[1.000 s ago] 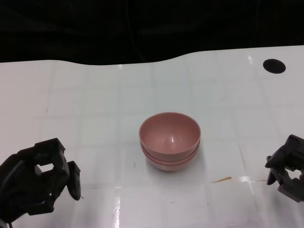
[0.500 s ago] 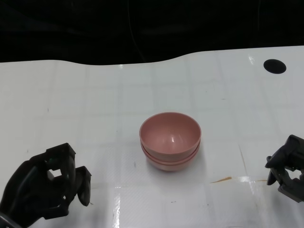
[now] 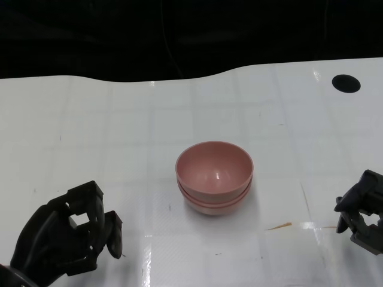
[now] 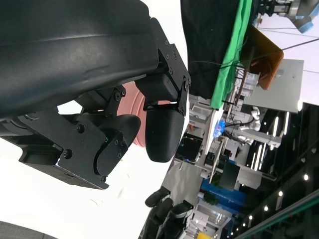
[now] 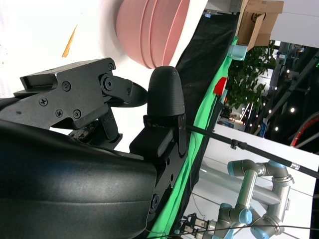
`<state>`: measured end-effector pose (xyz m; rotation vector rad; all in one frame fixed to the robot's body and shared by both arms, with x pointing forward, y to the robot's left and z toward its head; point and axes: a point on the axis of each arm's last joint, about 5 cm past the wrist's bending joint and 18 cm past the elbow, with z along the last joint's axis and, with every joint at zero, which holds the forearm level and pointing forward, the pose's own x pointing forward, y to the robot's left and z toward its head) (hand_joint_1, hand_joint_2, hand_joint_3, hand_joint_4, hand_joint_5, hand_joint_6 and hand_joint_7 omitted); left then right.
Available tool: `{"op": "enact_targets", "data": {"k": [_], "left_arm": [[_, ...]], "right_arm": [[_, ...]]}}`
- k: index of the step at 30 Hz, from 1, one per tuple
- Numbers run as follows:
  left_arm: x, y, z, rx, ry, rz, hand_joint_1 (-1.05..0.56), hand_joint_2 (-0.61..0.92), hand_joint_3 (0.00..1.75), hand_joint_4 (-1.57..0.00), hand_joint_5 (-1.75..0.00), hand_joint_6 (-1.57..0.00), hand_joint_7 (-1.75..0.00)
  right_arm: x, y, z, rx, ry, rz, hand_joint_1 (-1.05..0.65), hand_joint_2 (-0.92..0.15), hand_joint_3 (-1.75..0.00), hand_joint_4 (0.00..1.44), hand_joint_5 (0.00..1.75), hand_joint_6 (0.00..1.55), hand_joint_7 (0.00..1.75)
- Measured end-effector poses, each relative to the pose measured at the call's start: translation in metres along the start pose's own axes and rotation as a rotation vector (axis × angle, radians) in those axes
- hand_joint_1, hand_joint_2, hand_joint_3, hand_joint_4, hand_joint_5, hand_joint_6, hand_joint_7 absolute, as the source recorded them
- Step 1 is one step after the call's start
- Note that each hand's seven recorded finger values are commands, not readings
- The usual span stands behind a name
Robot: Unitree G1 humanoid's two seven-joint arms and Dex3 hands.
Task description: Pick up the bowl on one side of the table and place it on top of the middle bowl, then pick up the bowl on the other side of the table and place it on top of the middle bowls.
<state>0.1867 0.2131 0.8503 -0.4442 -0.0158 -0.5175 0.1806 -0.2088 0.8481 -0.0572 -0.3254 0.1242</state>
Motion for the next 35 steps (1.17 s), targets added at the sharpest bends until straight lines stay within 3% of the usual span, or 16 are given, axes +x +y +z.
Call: {"op": "enact_targets", "data": {"k": [8,33,34,35], "left_arm": [[-0.0029,0.0026,-0.0043,-0.008,0.006,0.021,-0.01,0.62,1.21,-0.82,-1.75,-0.7,-1.71],[-0.0025,0.0012,-0.0072,-0.019,-0.009,0.016,-0.01,0.61,1.21,-0.84,-1.75,-0.76,-1.65],[-0.0026,0.0013,-0.0072,-0.019,-0.01,0.017,-0.01,0.61,1.21,-0.84,-1.75,-0.76,-1.65],[-0.0036,0.0017,-0.0072,-0.019,-0.011,0.021,-0.01,0.61,1.21,-0.84,-1.75,-0.76,-1.66]], "right_arm": [[-0.0004,0.0002,-0.0005,-0.005,0.006,0.002,-0.1,-0.83,-0.67,0.82,1.61,0.75,1.35],[-0.0019,0.0003,0.0,-0.014,-0.006,0.001,-0.09,-0.83,-0.66,0.83,1.6,0.75,1.35],[-0.0019,0.0003,0.0,-0.014,-0.006,0.001,-0.1,-0.82,-0.69,0.83,1.61,0.75,1.37],[-0.0003,0.0012,-0.0035,-0.015,0.0,0.005,-0.11,-0.76,-0.82,0.84,1.65,0.74,1.43]]}}
